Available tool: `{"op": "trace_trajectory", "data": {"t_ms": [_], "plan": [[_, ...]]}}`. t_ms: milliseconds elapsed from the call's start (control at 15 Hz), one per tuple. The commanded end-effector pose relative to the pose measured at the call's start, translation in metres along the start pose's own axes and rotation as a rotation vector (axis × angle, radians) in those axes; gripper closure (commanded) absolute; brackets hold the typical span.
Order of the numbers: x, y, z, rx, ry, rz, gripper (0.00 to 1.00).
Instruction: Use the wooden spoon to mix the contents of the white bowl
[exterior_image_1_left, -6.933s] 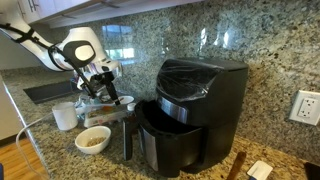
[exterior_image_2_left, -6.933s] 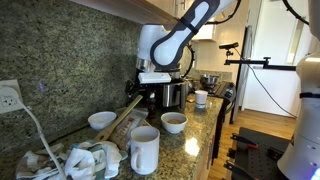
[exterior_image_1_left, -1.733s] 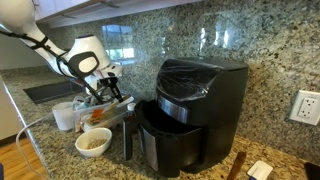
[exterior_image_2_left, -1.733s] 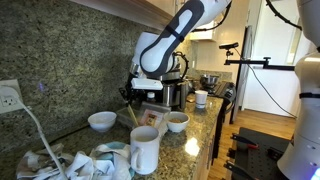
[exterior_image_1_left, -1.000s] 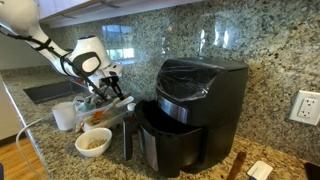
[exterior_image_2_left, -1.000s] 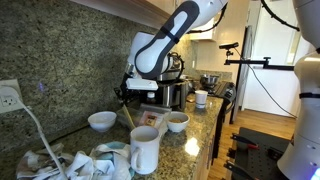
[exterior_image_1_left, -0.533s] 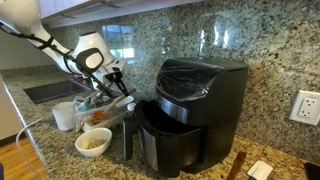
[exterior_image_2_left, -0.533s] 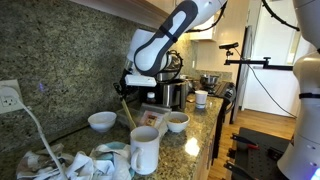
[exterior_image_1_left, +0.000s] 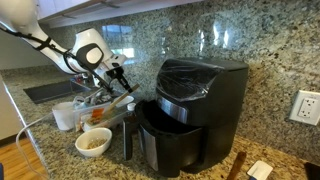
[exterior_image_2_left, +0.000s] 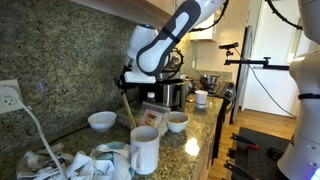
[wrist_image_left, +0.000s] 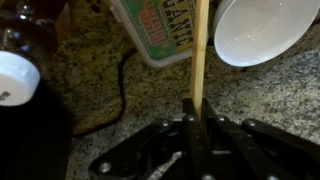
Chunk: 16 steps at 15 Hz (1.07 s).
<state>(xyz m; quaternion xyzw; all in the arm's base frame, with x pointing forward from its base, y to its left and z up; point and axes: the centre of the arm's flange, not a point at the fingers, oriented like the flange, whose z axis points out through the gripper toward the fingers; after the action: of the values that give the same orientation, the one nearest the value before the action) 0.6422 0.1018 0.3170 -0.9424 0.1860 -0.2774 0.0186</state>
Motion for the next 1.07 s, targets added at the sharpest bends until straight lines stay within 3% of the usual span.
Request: {"op": "trace_trajectory", "data": {"t_ms": [0,1000], "plan": [[-0.006,0.001,-0.024,0.006,0.025,0.007,0.94],[-0.030,0.009,-0.089,0.013,-0.010,-0.068,0.94]]}}
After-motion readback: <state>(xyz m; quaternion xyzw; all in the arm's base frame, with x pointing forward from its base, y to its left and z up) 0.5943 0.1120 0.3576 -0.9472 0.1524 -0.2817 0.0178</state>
